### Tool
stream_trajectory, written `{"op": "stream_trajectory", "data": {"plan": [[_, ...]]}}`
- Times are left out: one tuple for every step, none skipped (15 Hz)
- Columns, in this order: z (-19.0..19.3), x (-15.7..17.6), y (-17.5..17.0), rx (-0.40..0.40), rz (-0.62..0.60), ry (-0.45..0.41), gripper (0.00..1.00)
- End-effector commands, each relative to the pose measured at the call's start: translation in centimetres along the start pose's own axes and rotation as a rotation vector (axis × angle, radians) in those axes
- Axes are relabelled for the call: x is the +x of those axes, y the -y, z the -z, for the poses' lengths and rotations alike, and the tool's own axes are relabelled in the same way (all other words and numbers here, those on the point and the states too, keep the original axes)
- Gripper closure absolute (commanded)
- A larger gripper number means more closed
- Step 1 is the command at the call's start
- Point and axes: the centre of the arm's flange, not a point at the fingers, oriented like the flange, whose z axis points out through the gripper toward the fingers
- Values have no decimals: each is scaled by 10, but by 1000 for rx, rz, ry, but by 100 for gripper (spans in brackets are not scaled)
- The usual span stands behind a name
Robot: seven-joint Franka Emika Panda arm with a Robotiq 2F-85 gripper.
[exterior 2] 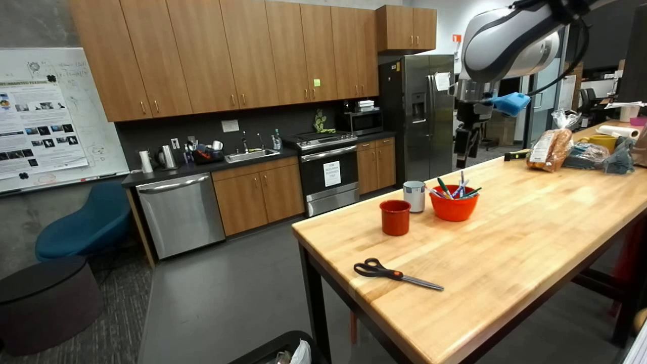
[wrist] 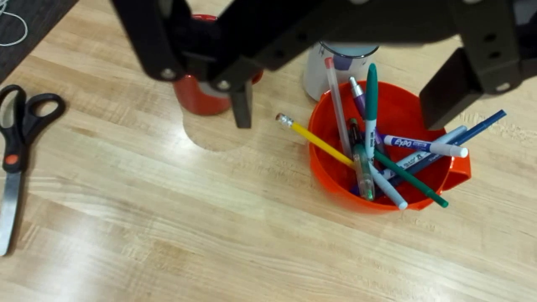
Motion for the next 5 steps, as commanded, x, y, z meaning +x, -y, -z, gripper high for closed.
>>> {"op": "stream_trajectory", "data": {"plan": [[17,-36,14,-3,-28,-15,0],[19,-41,17,-4,-29,-21,0],[22,-47,18,-2,-31,-27,0],[12,-24,10,6,-17,-14,0],[13,-27,11,6,-18,-19,0]]}}
